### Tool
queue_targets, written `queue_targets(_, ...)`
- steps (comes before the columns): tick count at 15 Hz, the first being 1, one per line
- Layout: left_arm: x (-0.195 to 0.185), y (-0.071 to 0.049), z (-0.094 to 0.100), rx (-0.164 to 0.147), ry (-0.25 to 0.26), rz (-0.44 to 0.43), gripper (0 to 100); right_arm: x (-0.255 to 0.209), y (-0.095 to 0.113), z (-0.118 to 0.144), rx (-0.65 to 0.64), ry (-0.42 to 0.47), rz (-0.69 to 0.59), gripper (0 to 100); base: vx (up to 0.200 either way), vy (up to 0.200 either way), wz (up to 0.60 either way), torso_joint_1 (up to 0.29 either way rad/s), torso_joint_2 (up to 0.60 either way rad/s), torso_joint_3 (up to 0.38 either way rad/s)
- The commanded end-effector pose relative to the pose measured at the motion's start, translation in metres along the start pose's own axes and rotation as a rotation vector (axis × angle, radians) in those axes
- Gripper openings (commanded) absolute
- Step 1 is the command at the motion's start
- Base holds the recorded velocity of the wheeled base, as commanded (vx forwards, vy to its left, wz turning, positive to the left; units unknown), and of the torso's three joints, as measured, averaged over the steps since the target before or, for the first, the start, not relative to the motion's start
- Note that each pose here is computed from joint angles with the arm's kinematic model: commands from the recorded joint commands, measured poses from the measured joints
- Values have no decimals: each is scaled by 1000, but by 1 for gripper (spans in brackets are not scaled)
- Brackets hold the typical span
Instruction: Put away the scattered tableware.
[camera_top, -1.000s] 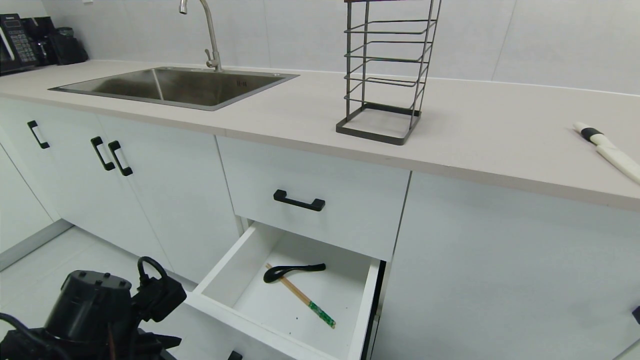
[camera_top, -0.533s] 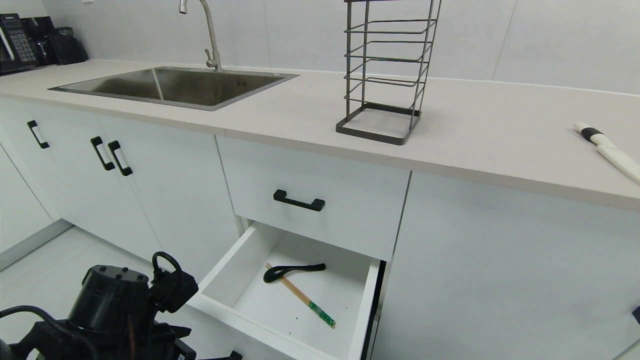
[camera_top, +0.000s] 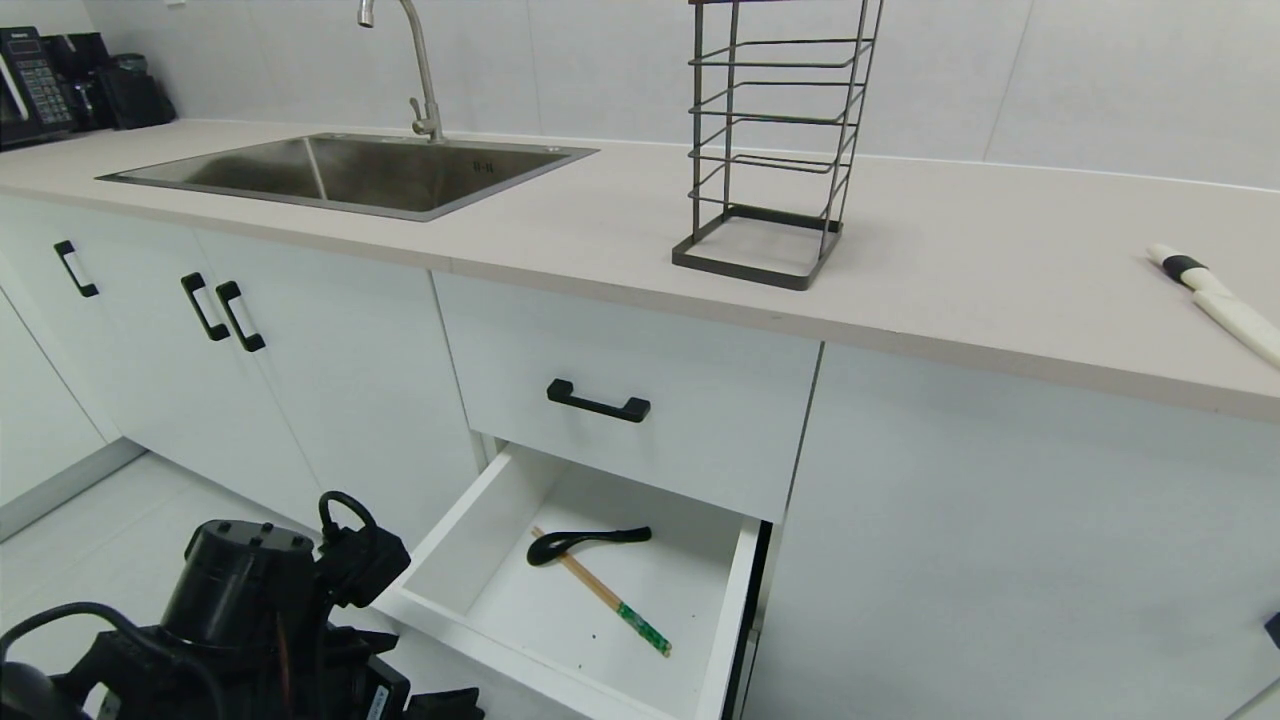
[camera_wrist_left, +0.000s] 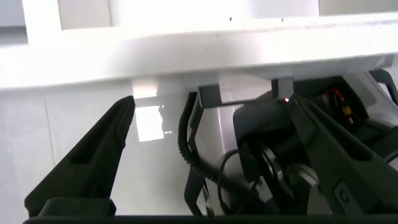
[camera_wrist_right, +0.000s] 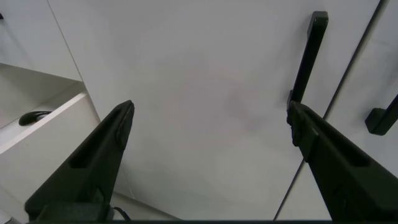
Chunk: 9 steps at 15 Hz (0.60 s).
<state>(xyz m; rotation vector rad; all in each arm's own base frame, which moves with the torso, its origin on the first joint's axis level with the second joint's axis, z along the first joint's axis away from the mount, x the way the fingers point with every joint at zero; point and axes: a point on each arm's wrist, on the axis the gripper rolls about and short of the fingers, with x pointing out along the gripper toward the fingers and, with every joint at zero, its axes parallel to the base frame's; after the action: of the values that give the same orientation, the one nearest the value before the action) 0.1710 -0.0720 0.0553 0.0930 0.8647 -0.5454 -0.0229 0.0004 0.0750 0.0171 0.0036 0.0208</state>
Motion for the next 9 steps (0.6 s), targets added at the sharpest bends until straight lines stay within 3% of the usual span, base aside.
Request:
queue_targets(1, 8, 2, 0, -2, 11, 6, 100, 0, 0, 0, 1, 1, 1, 100, 0, 0, 0, 0, 0, 0)
queue_targets(6, 12, 3, 4, 8, -25, 7, 100, 0, 0, 0, 0, 0, 1, 100, 0, 0, 0, 0, 0, 0)
queue_targets(7, 15, 5, 5, 37, -39, 12, 100, 0, 0, 0, 0, 3, 1, 100, 0, 0, 0, 0, 0, 0)
queue_targets(9, 21, 7, 9, 55, -73, 16, 100, 0, 0, 0, 0, 1, 1, 100, 0, 0, 0, 0, 0, 0)
